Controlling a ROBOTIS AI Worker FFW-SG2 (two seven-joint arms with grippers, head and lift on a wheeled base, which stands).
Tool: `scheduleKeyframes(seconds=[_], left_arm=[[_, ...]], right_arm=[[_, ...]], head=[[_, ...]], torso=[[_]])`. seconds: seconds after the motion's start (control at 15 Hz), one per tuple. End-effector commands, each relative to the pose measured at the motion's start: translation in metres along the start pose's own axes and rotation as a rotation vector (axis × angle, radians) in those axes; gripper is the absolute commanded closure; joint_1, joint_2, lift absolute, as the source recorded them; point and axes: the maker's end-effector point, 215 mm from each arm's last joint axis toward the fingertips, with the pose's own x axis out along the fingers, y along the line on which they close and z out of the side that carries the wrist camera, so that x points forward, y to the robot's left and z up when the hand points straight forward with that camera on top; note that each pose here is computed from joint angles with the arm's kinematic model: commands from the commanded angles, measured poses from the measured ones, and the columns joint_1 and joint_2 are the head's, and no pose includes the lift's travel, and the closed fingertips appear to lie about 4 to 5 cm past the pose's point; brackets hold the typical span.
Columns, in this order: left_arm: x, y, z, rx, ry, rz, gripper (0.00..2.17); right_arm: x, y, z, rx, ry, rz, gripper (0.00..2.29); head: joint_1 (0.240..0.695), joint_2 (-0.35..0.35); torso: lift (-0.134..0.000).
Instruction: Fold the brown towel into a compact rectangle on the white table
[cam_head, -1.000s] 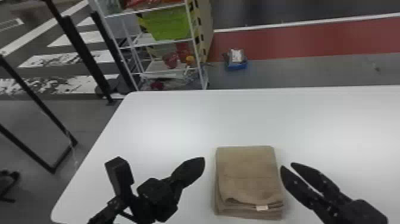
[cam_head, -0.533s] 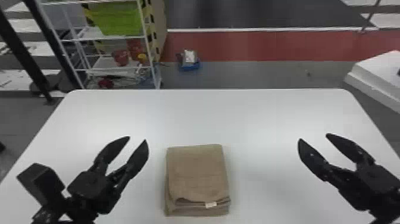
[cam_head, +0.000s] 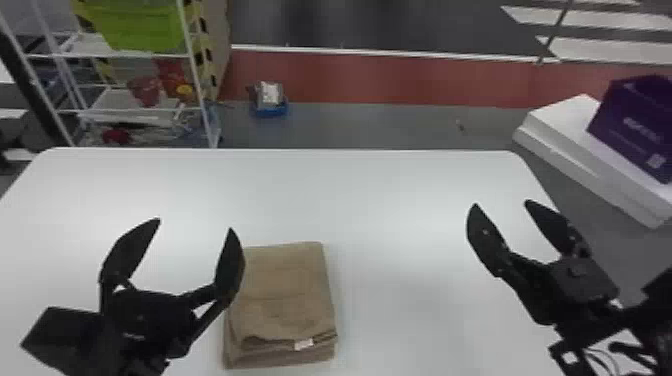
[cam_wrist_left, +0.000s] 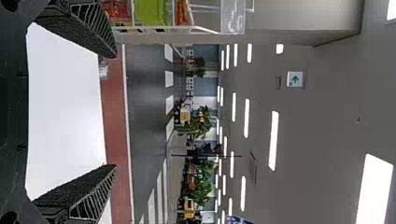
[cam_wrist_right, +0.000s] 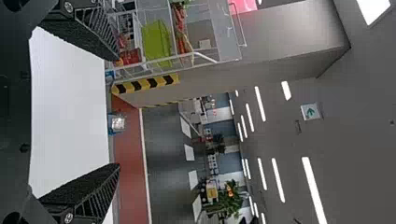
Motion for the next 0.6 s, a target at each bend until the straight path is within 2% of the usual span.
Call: scheduleKeyframes(seconds=[0.0,0.13,0.2,0.53], left_arm=[[0.000,-0.009,-0.012,-0.005,0.043,-0.001,0.05],[-0.002,-0.006,-0.035,-0.006,0.128,0.006,0.05],[-0.001,-0.004,-0.038,-0.002,0.136,0.012,0.05],[0.007,0.026,-0.021,0.040,0.105,0.071,0.05]], right_arm=[[-0.004,0.000,-0.001,-0.025,-0.014,-0.025,0.09],[-0.010,-0.005,-0.013,-0.050,0.018,-0.053,0.09],[-0.013,-0.006,-0.017,-0.049,0.029,-0.059,0.09],[-0.022,-0.017,-0.029,-0.054,0.065,-0.078,0.09]], head=[[0.695,-0.097],[0.695,-0.103],[0.695,-0.112],[0.695,-0.102]], torso=[[-0.124],[-0.124],[-0.124],[-0.124]])
